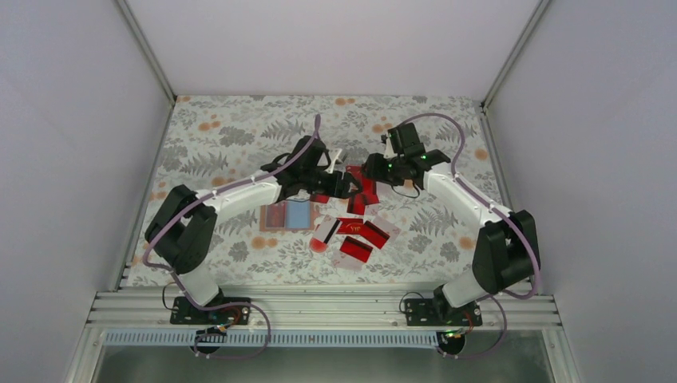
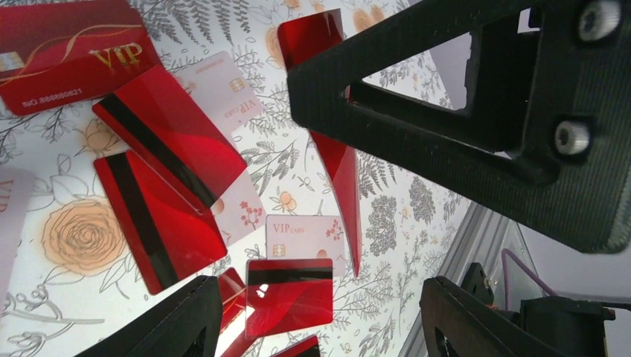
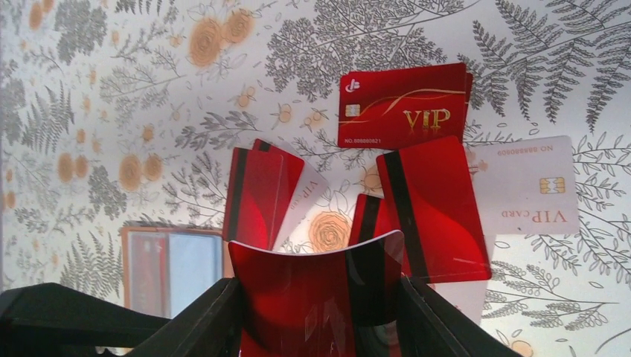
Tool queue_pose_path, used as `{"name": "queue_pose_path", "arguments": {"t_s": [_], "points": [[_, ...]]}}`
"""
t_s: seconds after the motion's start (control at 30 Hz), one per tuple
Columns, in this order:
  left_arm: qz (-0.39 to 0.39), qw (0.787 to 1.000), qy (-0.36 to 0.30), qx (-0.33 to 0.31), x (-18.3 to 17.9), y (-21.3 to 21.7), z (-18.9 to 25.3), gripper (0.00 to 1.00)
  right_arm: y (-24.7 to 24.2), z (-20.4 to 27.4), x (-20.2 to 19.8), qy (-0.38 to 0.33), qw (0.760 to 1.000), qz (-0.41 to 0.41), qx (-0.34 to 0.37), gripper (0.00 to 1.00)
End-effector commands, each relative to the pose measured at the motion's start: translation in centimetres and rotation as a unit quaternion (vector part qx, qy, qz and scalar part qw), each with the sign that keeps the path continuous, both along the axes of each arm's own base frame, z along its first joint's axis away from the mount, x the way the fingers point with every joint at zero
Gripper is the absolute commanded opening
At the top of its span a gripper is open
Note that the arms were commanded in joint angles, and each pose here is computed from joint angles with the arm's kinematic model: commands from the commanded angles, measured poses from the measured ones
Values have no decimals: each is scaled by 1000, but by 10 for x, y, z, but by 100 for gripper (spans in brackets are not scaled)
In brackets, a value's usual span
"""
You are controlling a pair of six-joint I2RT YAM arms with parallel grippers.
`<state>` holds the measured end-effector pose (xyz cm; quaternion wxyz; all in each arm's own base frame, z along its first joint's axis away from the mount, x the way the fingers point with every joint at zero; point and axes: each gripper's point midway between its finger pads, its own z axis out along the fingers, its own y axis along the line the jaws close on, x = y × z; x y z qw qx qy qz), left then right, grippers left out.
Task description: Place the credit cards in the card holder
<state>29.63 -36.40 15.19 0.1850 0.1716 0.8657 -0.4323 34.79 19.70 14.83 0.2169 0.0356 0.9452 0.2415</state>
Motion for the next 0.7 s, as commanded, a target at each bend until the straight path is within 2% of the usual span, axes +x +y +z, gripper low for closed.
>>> {"name": "queue_pose_path", "arguments": {"t_s": [0.0, 0.37, 0.53, 0.67], "points": [[-12, 999, -15, -34, 7, -19, 18, 66, 10, 27, 4, -18, 999, -4, 33, 39], [-12, 998, -7, -55, 18, -33, 21, 46, 13, 37, 3, -18, 999, -8, 50, 39], [-15, 998, -1, -62, 22, -39, 23, 33, 13, 39, 4, -21, 998, -14, 54, 39], [-12, 998, -4, -68, 24, -41, 27, 28, 14, 39, 5, -21, 998, -17, 57, 39]]}}
